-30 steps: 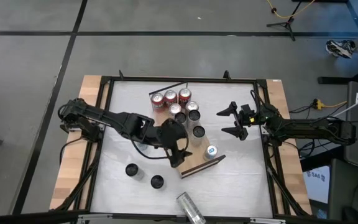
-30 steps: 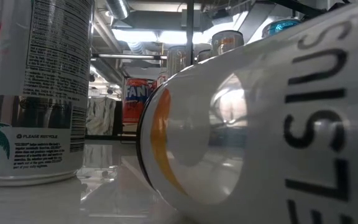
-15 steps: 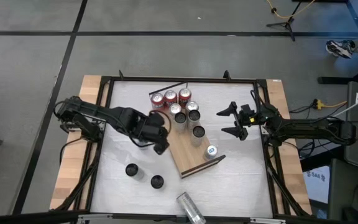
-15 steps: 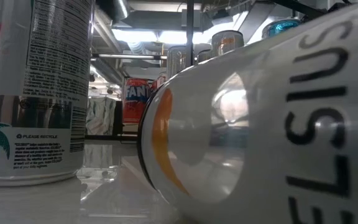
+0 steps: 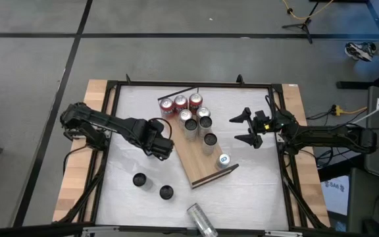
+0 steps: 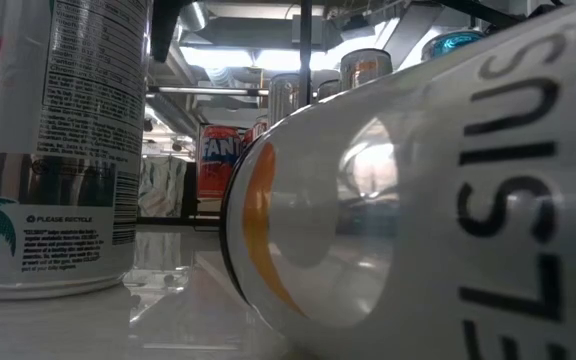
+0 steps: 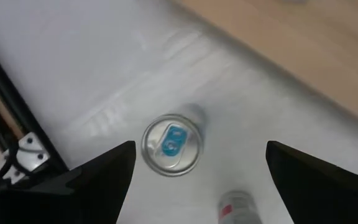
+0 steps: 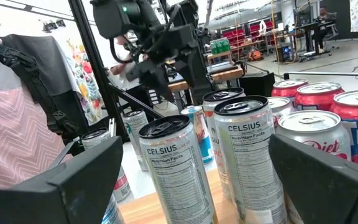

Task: Place canned beverage on shelf
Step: Align the blue soda can with the other blue soda can

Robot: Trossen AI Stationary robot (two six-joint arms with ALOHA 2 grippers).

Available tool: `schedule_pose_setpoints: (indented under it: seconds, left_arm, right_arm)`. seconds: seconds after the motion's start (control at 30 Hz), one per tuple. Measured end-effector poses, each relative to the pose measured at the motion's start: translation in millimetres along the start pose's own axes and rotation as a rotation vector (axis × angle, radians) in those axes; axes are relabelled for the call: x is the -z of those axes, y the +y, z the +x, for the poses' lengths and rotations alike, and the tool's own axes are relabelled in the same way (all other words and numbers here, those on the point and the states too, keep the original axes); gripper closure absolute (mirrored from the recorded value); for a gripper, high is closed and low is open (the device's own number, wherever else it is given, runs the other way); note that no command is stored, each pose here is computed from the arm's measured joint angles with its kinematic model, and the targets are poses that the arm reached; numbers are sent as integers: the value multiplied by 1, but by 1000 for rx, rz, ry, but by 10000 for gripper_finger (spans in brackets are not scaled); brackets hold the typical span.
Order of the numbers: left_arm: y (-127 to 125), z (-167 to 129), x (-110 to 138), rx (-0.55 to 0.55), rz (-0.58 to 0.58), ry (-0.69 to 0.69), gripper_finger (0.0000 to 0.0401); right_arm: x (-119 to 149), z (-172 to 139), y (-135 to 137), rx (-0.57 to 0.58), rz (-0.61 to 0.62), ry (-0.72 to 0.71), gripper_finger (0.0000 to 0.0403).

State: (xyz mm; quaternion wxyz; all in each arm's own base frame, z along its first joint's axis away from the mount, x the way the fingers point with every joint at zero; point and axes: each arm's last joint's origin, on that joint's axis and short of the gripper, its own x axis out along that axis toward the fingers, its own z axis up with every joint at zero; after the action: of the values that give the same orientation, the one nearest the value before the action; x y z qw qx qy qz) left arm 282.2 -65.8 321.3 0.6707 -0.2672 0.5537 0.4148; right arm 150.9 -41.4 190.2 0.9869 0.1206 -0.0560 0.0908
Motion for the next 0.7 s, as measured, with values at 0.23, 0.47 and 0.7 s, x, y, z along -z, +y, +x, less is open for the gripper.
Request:
schedule_pose_setpoints:
  seconds: [0.23,0.47,0.7]
  left_arm:
    - [1,19,6,-50,-1,48,48]
    - [2,35,12,-92,-4,79,48]
    - [2,52,17,-116,3,87,48]
  right_arm:
    - [0,0,0,0,0,0,4]
    - [0,0,0,0,0,0,4]
    - [0,0,0,0,1,0,4]
